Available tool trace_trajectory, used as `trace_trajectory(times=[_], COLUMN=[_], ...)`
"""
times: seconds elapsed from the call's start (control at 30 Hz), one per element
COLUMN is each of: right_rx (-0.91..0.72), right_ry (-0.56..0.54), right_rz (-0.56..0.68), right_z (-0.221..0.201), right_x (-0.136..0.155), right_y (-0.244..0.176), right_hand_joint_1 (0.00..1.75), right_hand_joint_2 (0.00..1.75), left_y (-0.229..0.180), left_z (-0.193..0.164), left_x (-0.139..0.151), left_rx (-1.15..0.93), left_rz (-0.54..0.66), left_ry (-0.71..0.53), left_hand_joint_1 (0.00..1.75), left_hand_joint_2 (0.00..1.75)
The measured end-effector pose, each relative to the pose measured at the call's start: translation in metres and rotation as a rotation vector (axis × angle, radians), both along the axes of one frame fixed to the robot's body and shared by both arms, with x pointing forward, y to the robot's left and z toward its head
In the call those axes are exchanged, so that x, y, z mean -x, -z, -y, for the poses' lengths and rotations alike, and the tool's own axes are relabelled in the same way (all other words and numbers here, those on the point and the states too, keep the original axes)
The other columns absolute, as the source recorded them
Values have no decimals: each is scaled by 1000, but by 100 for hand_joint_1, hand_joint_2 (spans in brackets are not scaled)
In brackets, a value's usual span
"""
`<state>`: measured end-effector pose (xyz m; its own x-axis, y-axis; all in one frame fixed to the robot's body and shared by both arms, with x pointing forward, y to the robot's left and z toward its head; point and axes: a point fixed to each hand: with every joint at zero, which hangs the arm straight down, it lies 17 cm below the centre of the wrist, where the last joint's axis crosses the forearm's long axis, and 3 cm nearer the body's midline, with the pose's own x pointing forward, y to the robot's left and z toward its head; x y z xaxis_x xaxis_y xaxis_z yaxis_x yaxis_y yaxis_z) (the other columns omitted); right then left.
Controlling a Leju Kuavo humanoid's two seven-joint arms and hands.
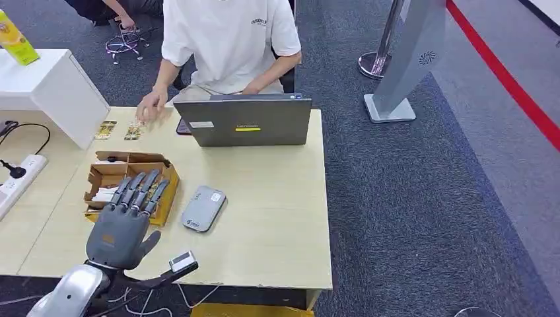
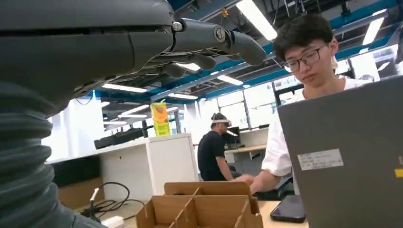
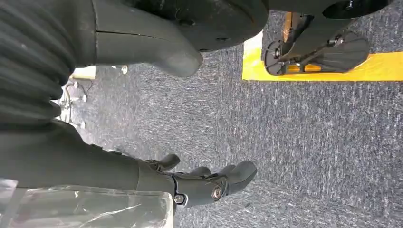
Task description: Pass the card to the sensor for recognition and then transmit it.
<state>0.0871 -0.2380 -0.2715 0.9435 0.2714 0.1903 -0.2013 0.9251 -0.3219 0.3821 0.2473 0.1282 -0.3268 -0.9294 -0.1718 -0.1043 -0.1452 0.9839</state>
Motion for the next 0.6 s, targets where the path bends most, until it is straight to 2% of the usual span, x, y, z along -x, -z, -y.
trace_trajectory(times=[0.27,0.6], right_rx=[-3,-5], right_ry=[-13,-15], right_rz=[-3,-4], right_z=[0,1], right_x=[0,0], right_y=[0,1], right_hand_joint_1=[0,0], right_hand_joint_2=[175,175], left_y=[16,26], left_z=[-31,-43], left_x=[-8,-11], left_rx=[-22,-33], left_rz=[-39,-61], left_ry=[-90,-118], left_hand_joint_1=[0,0], left_hand_joint_2=[175,175])
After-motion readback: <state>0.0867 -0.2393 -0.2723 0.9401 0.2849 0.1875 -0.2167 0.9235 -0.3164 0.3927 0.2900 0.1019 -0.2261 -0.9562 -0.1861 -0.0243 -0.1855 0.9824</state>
